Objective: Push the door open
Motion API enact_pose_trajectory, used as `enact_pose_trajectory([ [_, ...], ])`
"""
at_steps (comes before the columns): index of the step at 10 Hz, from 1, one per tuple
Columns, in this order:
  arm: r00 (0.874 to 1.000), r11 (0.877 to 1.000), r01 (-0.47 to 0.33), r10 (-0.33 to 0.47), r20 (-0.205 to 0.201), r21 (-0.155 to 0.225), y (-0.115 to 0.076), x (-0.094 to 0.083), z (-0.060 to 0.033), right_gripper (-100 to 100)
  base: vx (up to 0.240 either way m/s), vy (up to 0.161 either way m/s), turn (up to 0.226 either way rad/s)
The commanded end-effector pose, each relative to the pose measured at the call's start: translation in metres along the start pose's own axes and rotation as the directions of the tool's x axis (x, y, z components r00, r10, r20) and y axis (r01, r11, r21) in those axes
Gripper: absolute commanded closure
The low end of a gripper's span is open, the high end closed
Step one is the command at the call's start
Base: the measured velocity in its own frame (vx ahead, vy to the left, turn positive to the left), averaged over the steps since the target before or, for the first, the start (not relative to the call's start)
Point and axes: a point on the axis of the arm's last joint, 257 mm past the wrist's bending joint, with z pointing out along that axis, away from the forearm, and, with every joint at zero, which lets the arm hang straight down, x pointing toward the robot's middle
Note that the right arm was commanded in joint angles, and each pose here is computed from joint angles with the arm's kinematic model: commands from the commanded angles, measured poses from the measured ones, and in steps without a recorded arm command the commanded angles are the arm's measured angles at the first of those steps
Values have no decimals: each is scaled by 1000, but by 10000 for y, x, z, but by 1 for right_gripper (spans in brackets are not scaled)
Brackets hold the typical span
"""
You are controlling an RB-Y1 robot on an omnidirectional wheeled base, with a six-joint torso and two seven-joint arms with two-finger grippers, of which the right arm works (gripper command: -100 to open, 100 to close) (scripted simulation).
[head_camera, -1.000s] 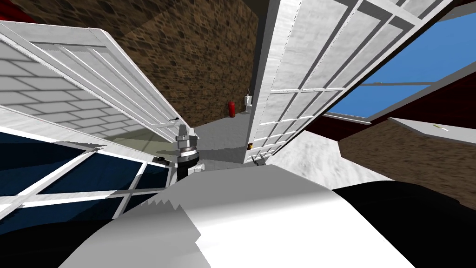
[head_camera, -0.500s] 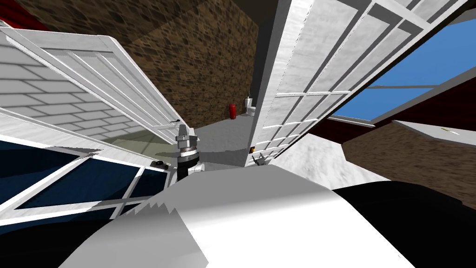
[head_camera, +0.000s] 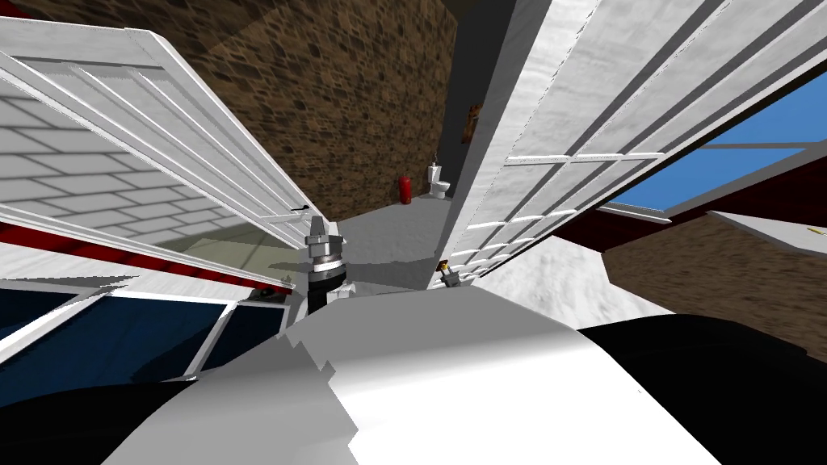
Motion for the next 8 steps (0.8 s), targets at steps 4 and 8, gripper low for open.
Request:
enact_pose_trajectory([
  [4,1000,1000,3,-3,0,-4,27,1,-14,100,-17,-2,-6],
  [8,1000,998,28,-27,15,-54,290,-29,-109,100,168,44,-6],
])
